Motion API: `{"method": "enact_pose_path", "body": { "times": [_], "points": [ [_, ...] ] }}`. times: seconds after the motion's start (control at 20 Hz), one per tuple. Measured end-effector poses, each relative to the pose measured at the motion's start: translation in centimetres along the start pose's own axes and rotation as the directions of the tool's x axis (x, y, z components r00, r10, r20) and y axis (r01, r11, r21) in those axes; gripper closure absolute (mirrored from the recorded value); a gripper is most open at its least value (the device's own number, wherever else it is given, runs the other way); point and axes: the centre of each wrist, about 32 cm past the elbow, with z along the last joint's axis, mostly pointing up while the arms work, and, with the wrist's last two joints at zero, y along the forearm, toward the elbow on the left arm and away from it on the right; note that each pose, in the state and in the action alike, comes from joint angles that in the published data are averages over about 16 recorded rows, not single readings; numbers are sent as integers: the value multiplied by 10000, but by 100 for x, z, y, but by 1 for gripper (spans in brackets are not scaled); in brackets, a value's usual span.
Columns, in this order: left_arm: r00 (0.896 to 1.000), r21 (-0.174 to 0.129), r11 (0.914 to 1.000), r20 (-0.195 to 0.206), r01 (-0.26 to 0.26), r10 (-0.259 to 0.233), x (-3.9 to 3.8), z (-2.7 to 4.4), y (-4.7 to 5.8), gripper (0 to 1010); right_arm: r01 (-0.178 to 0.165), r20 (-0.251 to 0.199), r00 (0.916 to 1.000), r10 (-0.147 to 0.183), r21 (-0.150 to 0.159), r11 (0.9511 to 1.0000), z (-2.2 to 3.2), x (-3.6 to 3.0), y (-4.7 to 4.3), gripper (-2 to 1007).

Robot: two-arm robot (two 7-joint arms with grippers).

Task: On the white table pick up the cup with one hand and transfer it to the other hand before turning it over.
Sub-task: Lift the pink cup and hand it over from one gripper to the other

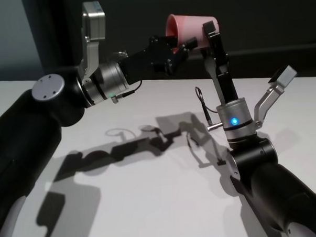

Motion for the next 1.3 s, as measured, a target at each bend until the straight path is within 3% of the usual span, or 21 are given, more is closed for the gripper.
{"method": "enact_pose_path", "body": {
  "times": [0.5,1.3],
  "points": [
    [10000,0,10000,0,2,-2,0,0,0,955,10,3,10000,-10,22,10000,3,1,-5,189],
    [10000,3,10000,0,-1,1,0,0,1,955,5,-4,10000,-5,34,10000,3,3,-6,218]
  ]
}}
